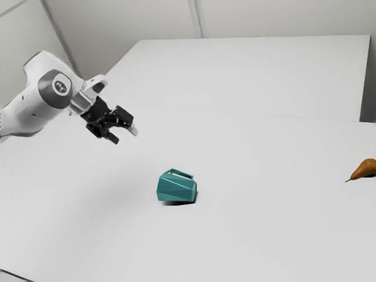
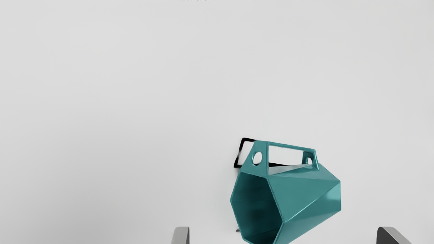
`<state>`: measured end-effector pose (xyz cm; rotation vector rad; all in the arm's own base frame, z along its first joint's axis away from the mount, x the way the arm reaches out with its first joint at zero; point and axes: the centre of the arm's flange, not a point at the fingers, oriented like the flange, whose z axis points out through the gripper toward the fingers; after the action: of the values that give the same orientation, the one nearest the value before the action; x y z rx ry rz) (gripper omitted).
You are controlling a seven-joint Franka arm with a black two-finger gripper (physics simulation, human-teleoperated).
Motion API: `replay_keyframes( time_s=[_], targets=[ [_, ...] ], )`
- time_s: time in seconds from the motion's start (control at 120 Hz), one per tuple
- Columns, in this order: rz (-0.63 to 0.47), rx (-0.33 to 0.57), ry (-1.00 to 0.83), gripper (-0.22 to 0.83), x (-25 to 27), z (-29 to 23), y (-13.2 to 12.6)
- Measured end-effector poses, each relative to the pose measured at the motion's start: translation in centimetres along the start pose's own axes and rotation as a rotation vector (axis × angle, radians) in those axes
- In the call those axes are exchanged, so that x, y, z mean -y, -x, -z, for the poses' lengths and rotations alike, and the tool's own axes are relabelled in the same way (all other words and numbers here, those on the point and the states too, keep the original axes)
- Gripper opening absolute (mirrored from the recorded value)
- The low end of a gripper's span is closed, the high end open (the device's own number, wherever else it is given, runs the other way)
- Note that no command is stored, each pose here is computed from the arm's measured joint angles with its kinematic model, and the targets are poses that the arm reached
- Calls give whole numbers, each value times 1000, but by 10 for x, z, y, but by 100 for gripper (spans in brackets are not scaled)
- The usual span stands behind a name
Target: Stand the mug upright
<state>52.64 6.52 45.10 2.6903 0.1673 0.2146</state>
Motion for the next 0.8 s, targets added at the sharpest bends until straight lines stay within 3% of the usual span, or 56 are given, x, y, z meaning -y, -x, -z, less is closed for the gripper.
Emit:
replay_keyframes(
  time_s=[0.117,0.283,0.533,0.8],
  targets=[
    [104,-67,179,61,14,-35,13],
    [151,-122,287,61,34,-79,25],
    [74,-130,317,61,47,-116,63],
    [-54,-126,306,61,43,-140,67]
  ],
)
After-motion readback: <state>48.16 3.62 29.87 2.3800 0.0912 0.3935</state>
